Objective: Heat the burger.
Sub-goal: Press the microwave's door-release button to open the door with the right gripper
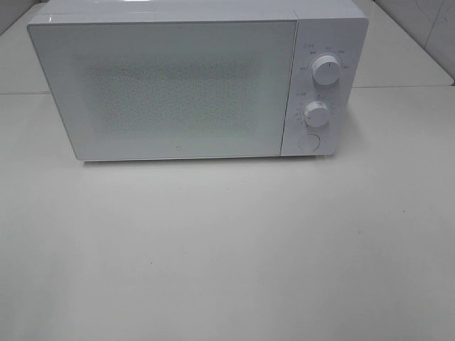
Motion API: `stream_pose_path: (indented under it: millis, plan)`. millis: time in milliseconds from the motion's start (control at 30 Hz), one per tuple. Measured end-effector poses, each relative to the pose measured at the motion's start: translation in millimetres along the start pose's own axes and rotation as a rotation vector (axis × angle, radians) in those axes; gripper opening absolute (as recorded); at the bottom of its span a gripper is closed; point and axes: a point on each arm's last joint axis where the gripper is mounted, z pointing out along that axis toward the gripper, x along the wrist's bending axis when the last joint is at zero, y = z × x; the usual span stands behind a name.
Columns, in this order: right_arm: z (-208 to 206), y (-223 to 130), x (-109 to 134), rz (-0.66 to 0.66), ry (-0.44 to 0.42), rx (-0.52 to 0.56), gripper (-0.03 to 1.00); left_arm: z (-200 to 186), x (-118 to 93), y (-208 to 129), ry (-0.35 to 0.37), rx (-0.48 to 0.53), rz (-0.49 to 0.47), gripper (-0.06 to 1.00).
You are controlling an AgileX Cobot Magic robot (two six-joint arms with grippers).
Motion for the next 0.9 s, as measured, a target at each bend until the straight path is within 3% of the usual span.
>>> stream_pose_path:
  millis: [33,67,100,133,167,200,233,267,300,367,900]
  plan:
    - [0,0,0,0.000,0.000,0.000,0.69,0,0,0,0.000,0.000,0.000,0.99]
    - [1,13,0,-0.004,-0.005,-0.115,0.65,0,0,0,0.000,0.000,0.000,0.99]
    - [3,19,-1,-0.010,-0.006,-0.169,0.55,0,0,0,0.000,0.000,0.000,0.99]
    - [3,19,-1,-0.010,-0.006,-0.169,0.55,0,0,0,0.000,0.000,0.000,0.99]
    - [9,30,-1,-0.020,-0.009,-0.248,0.43,0,0,0,0.000,0.000,0.000,0.99]
    - [12,33,-1,-0.025,-0.011,-0.278,0.36,0,0,0,0.000,0.000,0.000,0.99]
    - [12,33,-1,-0.025,-0.011,-0.278,0.36,0,0,0,0.000,0.000,0.000,0.99]
    - [21,40,-1,-0.033,-0.013,-0.329,0.21,0,0,0,0.000,0.000,0.000,0.99]
    - [21,40,-1,-0.033,-0.013,-0.329,0.21,0,0,0,0.000,0.000,0.000,0.99]
    - [33,46,-1,-0.035,-0.014,-0.363,0.04,0,0,0,0.000,0.000,0.000,0.99]
    - [119,40,1,-0.059,-0.009,-0.372,0.03,0,0,0,0.000,0.000,0.000,0.99]
